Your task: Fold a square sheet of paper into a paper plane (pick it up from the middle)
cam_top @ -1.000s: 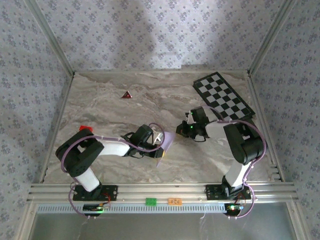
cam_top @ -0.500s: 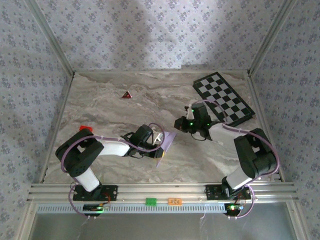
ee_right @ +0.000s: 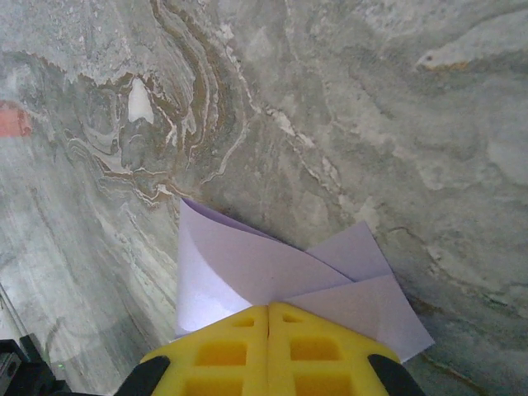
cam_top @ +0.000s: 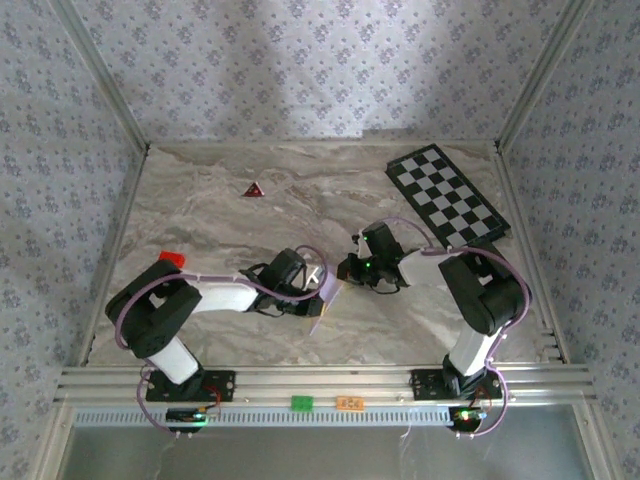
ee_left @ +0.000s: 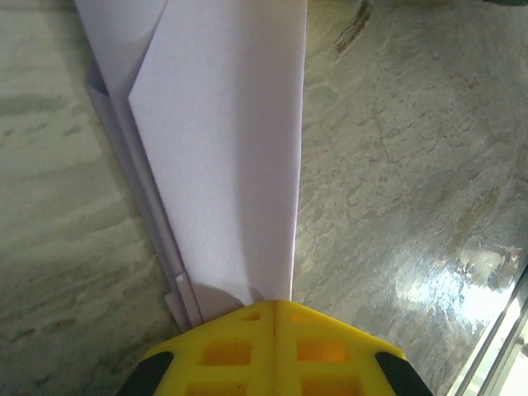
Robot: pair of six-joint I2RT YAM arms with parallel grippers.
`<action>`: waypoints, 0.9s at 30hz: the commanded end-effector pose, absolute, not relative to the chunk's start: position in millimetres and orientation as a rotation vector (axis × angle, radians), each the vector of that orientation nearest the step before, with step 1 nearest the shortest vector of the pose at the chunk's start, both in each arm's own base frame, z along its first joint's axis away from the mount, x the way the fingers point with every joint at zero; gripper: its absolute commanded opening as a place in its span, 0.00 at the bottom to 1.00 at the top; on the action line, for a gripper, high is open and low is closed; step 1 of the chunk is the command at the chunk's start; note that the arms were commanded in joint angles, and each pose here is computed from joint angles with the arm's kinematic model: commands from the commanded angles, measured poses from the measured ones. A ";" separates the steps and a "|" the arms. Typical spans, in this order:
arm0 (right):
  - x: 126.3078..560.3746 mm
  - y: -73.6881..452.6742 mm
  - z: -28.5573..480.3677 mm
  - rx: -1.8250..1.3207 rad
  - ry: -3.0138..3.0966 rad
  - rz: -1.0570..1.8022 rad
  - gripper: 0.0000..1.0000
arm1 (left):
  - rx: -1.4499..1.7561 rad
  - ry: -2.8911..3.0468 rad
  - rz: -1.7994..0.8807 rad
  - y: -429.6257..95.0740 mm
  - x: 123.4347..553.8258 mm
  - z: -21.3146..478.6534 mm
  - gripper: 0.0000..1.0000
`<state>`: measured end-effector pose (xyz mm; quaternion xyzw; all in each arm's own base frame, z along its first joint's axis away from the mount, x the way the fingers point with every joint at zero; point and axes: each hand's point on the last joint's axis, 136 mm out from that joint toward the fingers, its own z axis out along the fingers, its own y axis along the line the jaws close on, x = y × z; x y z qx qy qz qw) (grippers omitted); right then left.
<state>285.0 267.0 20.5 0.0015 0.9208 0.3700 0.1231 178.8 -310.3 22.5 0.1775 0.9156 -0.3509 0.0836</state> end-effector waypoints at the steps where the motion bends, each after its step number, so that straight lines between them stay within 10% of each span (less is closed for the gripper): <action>1: 270.1 247.7 -13.8 0.067 2.799 0.959 0.01 | 0.468 2.709 -1.100 -318.1 185.9 46.4 0.00; 15: 265.6 246.1 -18.1 0.095 2.805 0.960 0.01 | 0.411 2.689 -1.104 -358.1 228.2 33.3 0.00; 27: 264.7 237.5 -26.5 0.113 2.831 0.918 0.00 | 0.435 2.817 -1.025 -324.1 183.7 5.1 0.02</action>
